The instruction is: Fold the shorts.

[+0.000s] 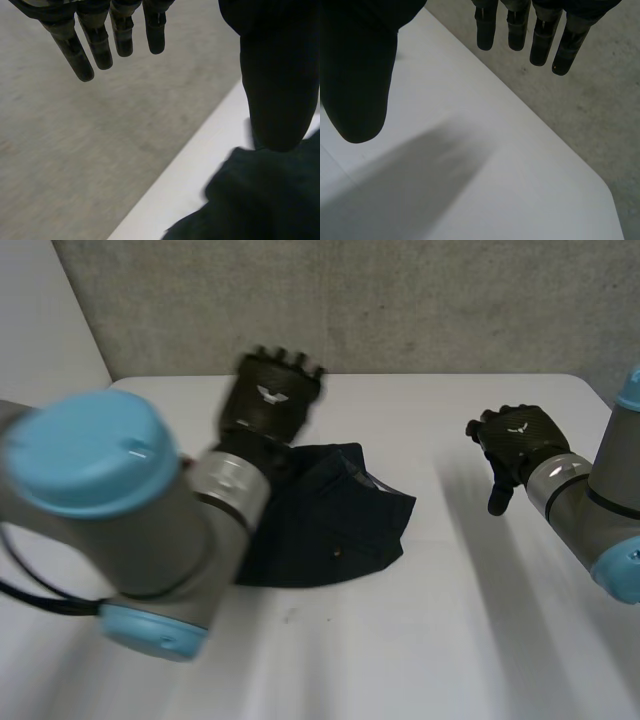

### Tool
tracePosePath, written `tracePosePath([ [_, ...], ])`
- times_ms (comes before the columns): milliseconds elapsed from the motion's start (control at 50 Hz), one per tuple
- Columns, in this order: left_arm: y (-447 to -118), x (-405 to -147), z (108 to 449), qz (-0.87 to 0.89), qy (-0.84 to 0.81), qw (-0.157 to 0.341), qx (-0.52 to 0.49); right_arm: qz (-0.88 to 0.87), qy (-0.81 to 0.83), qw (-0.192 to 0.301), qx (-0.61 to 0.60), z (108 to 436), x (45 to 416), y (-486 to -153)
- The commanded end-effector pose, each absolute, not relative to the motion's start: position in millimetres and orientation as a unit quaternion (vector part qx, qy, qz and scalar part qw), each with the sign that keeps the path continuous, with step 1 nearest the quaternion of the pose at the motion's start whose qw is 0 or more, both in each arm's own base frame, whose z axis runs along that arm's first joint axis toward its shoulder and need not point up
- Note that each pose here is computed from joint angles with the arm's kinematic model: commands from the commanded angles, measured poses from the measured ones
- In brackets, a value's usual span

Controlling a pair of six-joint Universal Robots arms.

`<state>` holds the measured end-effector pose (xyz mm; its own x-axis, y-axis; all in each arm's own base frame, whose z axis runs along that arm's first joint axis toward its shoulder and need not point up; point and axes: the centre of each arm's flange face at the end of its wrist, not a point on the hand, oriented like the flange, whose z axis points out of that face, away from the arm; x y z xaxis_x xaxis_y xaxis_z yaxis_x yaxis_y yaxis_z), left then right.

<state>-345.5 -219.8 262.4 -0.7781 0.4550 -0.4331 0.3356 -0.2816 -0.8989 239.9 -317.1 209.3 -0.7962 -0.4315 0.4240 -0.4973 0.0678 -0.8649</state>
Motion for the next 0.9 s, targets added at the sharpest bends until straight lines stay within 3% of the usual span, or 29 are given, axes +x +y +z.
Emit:
tracePosePath([
  [20,-239.2,-289.7,271.6,0.726,-0.642,0.04,-0.243,0.624,-0.685,-0.037,0.374,236.7,266.8,-284.8],
  [220,-245.1,-227.2,217.1,0.629,-0.753,-0.009,-0.194,0.653,-0.589,-0.141,0.455,270.4,318.1,-243.4],
  [320,-234.8,-212.9,193.6,0.585,-0.788,-0.017,-0.192,0.647,-0.568,-0.169,0.48,261.3,351.4,-236.8],
  [420,-230.7,-205.7,176.9,0.557,-0.805,0.005,-0.206,0.626,-0.572,-0.182,0.497,231.5,376.3,-243.0],
  [480,-233.6,-200.6,173.3,0.55,-0.808,0.019,-0.208,0.618,-0.572,-0.183,0.508,215.9,388.9,-242.4],
  [600,-240.1,-194.7,166.3,0.537,-0.81,0.065,-0.226,0.614,-0.582,-0.119,0.519,180.6,398.5,-261.5],
  [700,-252.0,-186.0,164.9,0.543,-0.806,0.068,-0.225,0.604,-0.586,-0.1,0.531,164.6,399.6,-264.9],
  [760,-259.3,-184.8,158.5,0.549,-0.802,0.065,-0.227,0.611,-0.585,-0.1,0.524,175.5,398.6,-263.6],
  [900,-274.6,-191.0,152.8,0.59,-0.765,0.057,-0.251,0.657,-0.577,-0.134,0.466,248.3,381.0,-248.1],
])
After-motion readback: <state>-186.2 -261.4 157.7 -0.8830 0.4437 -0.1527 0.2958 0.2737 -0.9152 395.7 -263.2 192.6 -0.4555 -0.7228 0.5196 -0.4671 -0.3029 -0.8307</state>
